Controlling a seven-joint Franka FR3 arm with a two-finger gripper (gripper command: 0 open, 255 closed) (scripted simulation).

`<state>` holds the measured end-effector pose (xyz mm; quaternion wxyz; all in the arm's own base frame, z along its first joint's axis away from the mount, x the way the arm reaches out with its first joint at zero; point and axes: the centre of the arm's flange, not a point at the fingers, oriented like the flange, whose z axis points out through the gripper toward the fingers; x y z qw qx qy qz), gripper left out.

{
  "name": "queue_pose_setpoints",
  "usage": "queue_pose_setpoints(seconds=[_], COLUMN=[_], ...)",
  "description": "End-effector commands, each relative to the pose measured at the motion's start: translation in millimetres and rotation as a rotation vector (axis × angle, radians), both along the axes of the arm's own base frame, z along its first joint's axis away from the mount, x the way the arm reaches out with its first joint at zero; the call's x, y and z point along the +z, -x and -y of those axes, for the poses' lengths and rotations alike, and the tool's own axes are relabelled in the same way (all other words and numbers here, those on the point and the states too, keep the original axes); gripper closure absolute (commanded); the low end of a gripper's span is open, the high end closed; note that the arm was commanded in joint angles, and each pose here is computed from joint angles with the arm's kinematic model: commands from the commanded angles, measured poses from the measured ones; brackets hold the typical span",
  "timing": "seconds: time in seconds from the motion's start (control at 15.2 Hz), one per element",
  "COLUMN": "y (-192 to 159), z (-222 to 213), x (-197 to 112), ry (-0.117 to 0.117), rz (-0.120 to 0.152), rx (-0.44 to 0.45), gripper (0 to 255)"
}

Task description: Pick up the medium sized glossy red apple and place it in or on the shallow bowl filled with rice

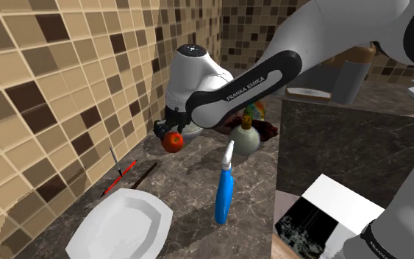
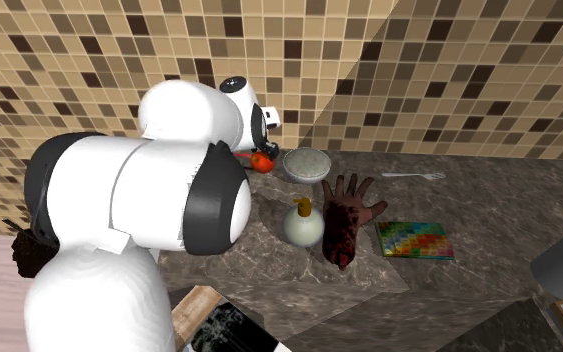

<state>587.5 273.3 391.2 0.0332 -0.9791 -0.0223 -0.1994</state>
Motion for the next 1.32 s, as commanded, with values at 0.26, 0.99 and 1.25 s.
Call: queue_pose_setpoints(seconds=[0.26,0.99,1.25], y=[1,1,1], z=[0,0,0], x=[32,91,112], ry=[0.0,0.0,0.0], rz=[0.0,0.0,0.0], rx=[0.0,0.0,0.0], gripper=[255,255,255])
